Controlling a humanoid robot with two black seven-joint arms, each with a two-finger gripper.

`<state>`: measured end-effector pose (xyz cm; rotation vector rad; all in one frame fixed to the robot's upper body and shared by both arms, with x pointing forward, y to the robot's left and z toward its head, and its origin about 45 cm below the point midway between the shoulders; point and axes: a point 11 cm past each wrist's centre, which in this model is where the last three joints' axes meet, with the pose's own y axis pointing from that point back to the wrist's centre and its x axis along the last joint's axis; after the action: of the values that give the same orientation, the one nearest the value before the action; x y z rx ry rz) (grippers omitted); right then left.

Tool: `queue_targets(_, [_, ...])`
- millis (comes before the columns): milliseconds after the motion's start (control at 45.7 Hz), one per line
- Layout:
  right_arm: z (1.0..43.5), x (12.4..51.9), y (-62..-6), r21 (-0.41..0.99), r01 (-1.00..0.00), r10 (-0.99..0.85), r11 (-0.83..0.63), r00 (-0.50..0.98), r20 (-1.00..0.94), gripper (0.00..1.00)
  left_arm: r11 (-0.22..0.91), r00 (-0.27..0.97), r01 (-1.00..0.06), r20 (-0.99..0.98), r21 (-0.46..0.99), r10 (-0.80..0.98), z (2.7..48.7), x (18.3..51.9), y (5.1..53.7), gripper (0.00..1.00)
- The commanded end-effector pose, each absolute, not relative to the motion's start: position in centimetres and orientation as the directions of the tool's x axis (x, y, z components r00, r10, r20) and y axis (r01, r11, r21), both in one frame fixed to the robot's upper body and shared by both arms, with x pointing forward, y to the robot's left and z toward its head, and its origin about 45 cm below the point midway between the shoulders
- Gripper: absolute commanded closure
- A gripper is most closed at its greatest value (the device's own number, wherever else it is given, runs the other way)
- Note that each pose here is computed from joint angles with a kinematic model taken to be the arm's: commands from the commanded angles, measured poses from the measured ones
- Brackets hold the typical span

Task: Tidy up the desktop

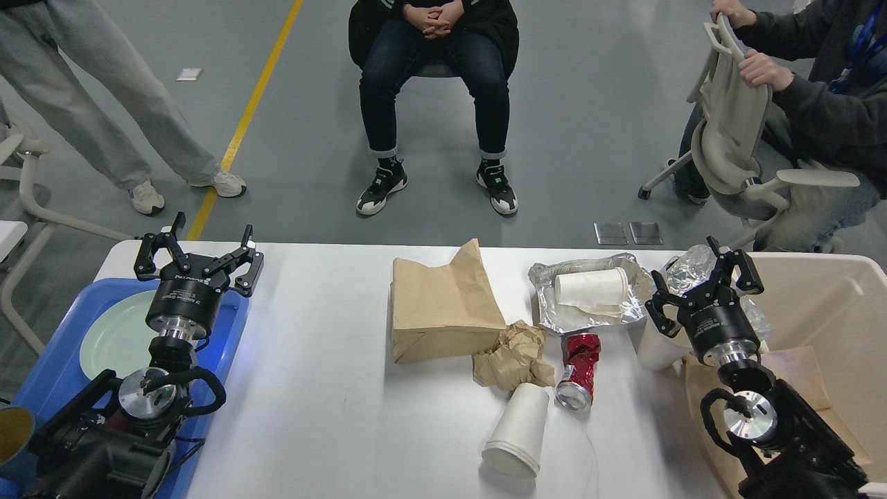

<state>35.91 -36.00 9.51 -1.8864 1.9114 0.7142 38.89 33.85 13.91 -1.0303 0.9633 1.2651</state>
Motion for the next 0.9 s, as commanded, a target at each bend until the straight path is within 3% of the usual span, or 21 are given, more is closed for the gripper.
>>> queue_targets(0, [9.5,35.9,-36.0,0.101,-0.995,-0.813,-0.020,-0.042,-0.581,0.00,0.019,0.074,-0.997,-0.949,-0.072,0.308,14.3,39.1,35.0,0.04])
queue_targets(197, [9.5,35.9,-36.0,0.100,-0.995,-0.812,-0.020,-0.043,-0.582,0.00,0.112,0.104,-0.992,-0.858,-0.054,0.504,14.3,38.3,36.5,0.04])
queue_targets(284, [9.4,35.9,-36.0,0.103,-0.994,-0.813,-0.019,-0.045,-0.581,0.00,0.107,0.059,-0.994,-0.840,-0.001,0.540,12.2,36.7,37.4,0.04])
queue_targets(372, [9.5,35.9,-36.0,0.102,-0.995,-0.813,-0.020,-0.043,-0.581,0.00,0.091,0.061,-0.996,-0.847,-0.014,0.529,12.1,36.6,37.5,0.04])
queue_targets(481, [9.5,35.9,-36.0,0.100,-0.995,-0.812,-0.020,-0.043,-0.582,0.00,-0.007,0.052,-0.998,-0.867,-0.064,0.496,12.4,36.5,38.3,0.04])
queue_targets(875, [9.5,35.9,-36.0,0.100,-0.995,-0.812,-0.020,-0.043,-0.582,0.00,-0.021,0.053,-0.997,-0.872,-0.072,0.486,12.3,36.5,38.1,0.04])
